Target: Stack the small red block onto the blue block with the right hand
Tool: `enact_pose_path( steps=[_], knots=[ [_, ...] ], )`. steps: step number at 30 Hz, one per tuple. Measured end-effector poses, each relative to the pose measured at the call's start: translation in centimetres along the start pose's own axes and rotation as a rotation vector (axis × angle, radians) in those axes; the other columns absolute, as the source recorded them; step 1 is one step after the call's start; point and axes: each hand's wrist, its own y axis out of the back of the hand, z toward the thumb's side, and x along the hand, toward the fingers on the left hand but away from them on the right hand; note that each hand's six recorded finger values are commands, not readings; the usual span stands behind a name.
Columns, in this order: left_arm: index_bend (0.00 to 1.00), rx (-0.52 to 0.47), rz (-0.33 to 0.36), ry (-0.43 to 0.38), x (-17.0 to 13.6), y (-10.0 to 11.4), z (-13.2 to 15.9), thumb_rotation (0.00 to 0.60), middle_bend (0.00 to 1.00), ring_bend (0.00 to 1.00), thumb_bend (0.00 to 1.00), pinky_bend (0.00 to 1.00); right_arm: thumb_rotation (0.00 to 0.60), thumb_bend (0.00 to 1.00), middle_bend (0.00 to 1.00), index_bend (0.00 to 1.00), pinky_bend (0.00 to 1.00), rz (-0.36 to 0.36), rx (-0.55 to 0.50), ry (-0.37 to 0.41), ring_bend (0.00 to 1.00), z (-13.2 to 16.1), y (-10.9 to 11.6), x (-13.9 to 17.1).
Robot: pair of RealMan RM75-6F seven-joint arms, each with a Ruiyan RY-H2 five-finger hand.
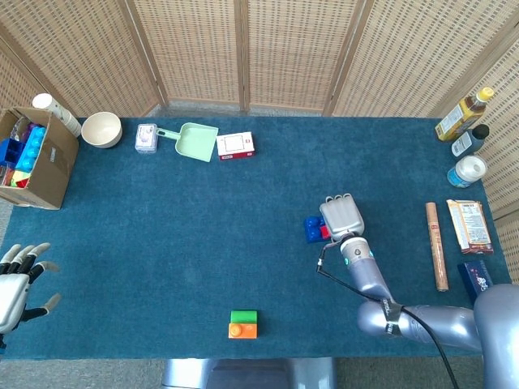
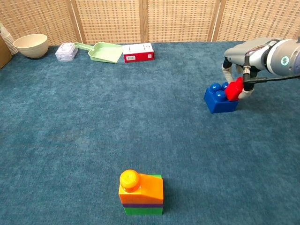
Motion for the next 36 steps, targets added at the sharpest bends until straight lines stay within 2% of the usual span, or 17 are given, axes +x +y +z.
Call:
enact_pose_path(
  steps=[8,17,21,28,36],
  knots=[
    [0.37,-0.003,-0.004,0.003,0.0,-0.2,-0.2,0.6,0.15,0.14,0.31,0.0,0.6,0.19,0.31,0.6,0.33,0.005,0.011,-0.01,0.32,0.0,-0.2,-0.3],
    [0.37,-0.007,-0.001,0.0,0.1,-0.1,-0.1,0.6,0.14,0.14,0.31,0.0,0.598,0.21,0.28,0.38,0.33,0.005,0.034,-0.011,0.31,0.1,0.1,-0.1],
    [0.36,-0.008,-0.001,-0.002,0.0,-0.2,-0.1,0.6,0.14,0.14,0.31,0.0,0.562,0.21,0.26,0.3,0.33,0.009,0.033,-0.011,0.3,0.0,0.1,0.1],
    [0.37,-0.011,0.018,-0.014,0.0,0.5,0.1,0.6,0.14,0.14,0.31,0.0,0.522,0.22,0.23,0.23,0.33,0.007,-0.005,-0.022,0.27,-0.8,0.6,0.7],
    [0.37,-0.011,0.032,-0.037,0.2,1.3,0.8,0.6,0.15,0.14,0.31,0.0,0.507,0.23,0.22,0.19,0.33,0.01,-0.037,-0.045,0.26,-2.6,0.5,1.8]
  ],
)
